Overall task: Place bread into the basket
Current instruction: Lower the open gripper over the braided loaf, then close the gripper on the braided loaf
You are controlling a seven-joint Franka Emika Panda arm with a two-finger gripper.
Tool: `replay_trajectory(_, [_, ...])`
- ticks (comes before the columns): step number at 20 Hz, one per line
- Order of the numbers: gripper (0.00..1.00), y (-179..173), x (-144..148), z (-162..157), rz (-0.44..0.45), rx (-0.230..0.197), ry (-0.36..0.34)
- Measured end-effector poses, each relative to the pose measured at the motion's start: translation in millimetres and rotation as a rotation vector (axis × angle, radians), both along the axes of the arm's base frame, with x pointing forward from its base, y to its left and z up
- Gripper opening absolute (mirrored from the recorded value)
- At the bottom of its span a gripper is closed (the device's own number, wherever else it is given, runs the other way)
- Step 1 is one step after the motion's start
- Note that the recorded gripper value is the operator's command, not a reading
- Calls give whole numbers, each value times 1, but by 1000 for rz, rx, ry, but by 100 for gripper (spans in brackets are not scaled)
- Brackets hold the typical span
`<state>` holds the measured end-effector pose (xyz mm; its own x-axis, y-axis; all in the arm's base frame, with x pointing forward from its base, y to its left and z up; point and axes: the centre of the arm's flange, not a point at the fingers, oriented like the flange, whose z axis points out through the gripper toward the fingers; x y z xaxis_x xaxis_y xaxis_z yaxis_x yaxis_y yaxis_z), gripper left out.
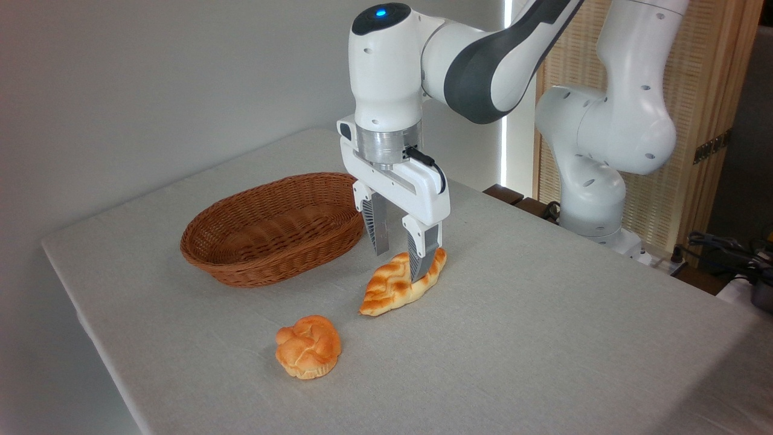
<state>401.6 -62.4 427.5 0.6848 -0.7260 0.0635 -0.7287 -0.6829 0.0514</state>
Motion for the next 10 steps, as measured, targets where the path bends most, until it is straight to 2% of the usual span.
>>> replay_trajectory(5, [100, -4, -1, 0, -16, 7, -1])
replay_trajectory(10, [100, -3, -1, -2, -58, 70, -6])
